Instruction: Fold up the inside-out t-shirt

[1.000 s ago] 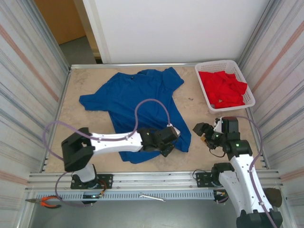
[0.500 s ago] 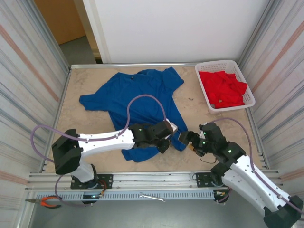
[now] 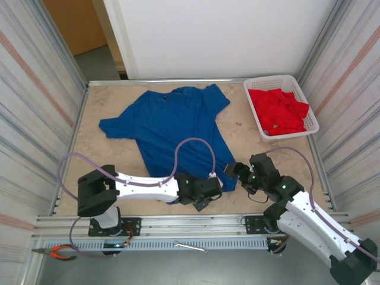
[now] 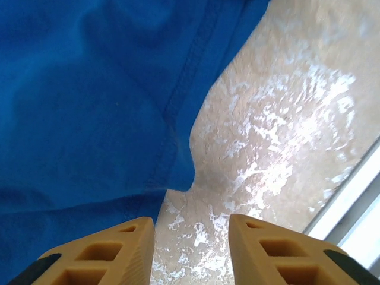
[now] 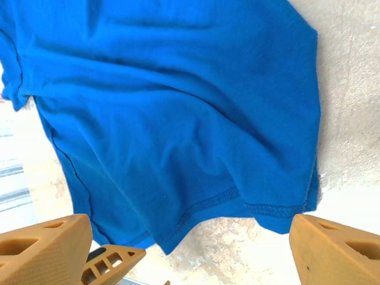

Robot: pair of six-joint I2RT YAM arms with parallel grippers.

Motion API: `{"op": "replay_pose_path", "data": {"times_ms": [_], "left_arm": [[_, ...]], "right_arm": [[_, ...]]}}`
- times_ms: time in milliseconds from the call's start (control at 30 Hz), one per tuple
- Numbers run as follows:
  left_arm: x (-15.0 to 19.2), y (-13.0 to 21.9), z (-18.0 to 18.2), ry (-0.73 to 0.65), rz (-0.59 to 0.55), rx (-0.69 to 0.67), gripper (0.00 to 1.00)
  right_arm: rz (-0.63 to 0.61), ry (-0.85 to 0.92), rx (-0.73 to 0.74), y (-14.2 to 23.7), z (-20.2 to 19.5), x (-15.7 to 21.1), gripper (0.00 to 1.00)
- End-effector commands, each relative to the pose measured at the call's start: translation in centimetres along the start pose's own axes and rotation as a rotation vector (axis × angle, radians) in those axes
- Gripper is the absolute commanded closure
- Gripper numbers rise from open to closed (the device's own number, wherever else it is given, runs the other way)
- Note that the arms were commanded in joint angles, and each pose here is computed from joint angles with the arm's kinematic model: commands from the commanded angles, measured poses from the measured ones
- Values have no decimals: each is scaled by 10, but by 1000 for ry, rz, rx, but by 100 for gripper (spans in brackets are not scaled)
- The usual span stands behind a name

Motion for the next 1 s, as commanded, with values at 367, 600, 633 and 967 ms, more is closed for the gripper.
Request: {"op": "replay_pose_path", "data": {"times_ms": [367,600,633,967], "left_arm": [[-13,-15,7,-58,-40,-216,61],[-22,2,9,-49,-101,-196,100],[-23,7,10,-46,-112,-188,100],[-20,12,9,-52,-130,-80,72]], "right_arm": [[-15,-29,22,2,-13,2,18],[-12,-30,15,4,-14,3,22],[-11,-29,13,4,-14,3,23],[-6,-27,3,3,-12,2,25]]}}
Point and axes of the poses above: each hand's point on the last joint's axis, 136 mm out from that joint toward the fingers, its own y axis back along the fingers, its own z axis along the line the jaws close on, x = y × z, the point moved 9 cm from there along y, back along the fingers
